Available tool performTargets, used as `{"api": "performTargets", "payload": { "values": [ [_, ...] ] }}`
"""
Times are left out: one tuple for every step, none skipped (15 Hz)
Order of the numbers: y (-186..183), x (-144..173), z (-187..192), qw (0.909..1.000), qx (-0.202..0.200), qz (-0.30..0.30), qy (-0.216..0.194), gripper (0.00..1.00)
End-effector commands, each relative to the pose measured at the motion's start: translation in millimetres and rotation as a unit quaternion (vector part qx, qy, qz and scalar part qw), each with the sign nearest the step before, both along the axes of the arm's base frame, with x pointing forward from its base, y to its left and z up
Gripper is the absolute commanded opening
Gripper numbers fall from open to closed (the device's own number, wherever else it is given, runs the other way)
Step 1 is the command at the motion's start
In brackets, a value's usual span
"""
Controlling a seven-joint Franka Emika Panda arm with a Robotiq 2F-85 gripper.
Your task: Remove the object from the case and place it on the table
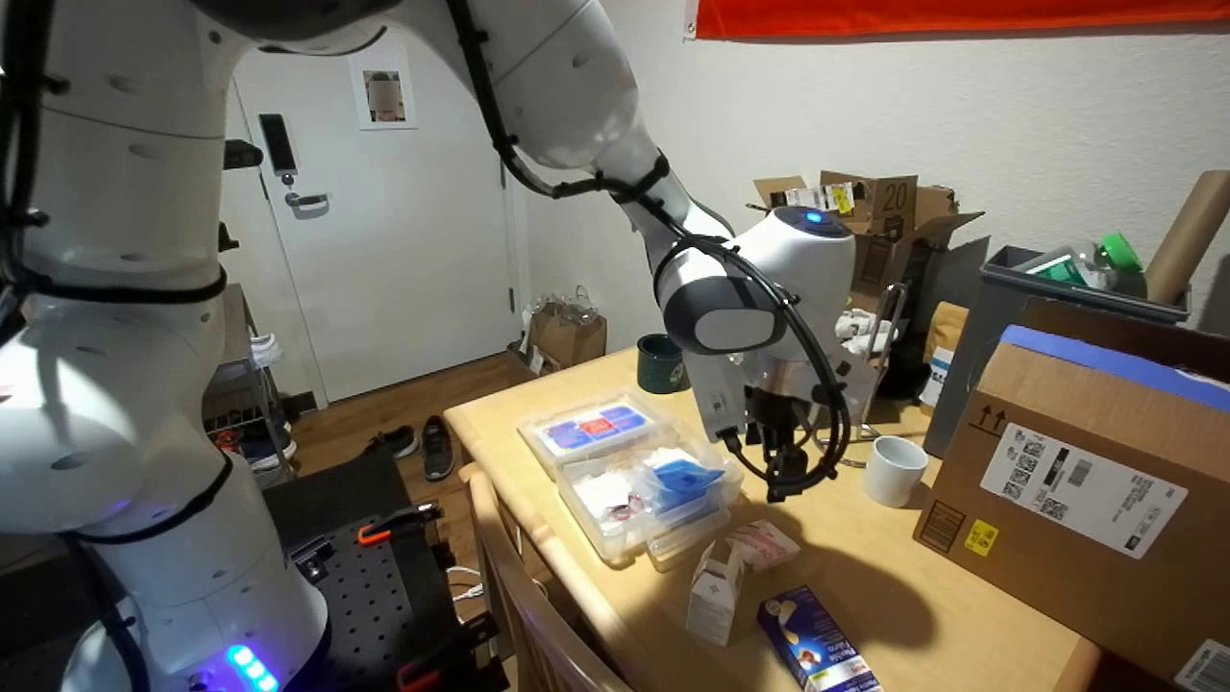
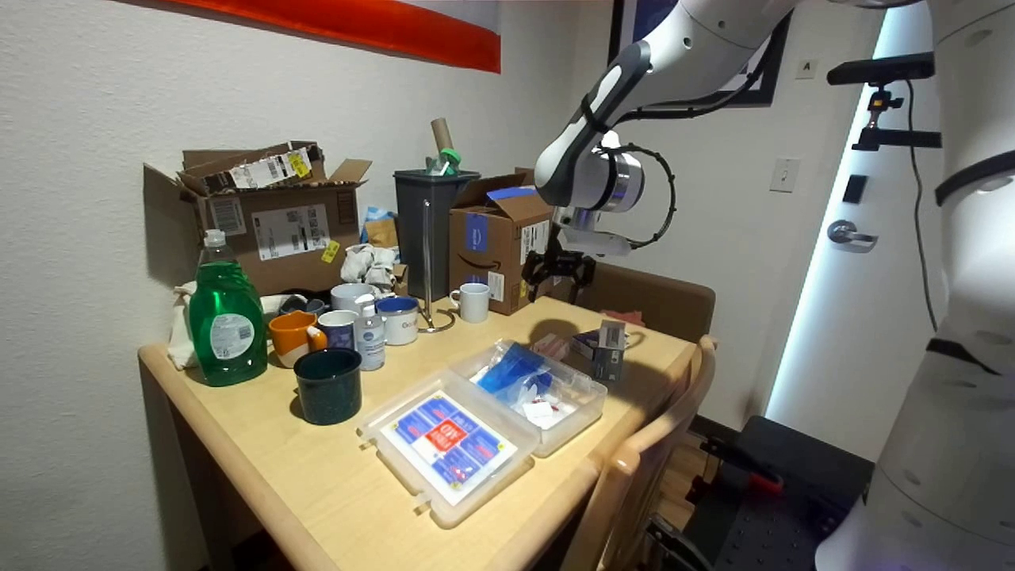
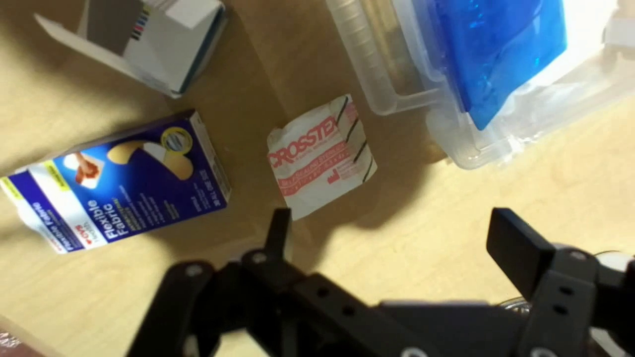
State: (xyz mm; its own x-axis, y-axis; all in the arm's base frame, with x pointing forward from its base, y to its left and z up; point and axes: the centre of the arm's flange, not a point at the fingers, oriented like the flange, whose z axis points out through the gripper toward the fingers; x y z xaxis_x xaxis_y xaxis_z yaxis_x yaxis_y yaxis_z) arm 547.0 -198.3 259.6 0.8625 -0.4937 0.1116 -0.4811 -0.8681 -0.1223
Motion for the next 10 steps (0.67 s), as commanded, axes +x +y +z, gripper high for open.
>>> {"api": "performTargets", "payload": {
  "values": [
    [21.7,-27.9,33.6,0.9998,0.010,-0.009,0.015,1.00],
    [26.7,-35.2,40.8,0.9996,0.013,-0.013,0.020,1.00],
    [30.3,-38.8,45.4,0.9995,0.015,-0.016,0.022,1.00],
    [35.2,-43.9,50.5,0.9994,0.016,-0.018,0.024,1.00],
    [40.1,-48.6,55.8,0.9995,0.015,-0.017,0.021,1.00],
    [46.5,-54.2,62.3,0.9998,0.015,-0.006,0.007,1.00],
    [30.5,-30.7,41.7,0.9997,0.016,-0.008,0.014,1.00],
    [32.7,-33.1,46.0,0.9998,0.016,-0.007,0.011,1.00],
    [32.5,-33.1,46.7,0.9998,0.016,-0.007,0.010,1.00],
    [32.6,-32.7,44.8,0.9998,0.016,-0.007,0.012,1.00]
  ]
}}
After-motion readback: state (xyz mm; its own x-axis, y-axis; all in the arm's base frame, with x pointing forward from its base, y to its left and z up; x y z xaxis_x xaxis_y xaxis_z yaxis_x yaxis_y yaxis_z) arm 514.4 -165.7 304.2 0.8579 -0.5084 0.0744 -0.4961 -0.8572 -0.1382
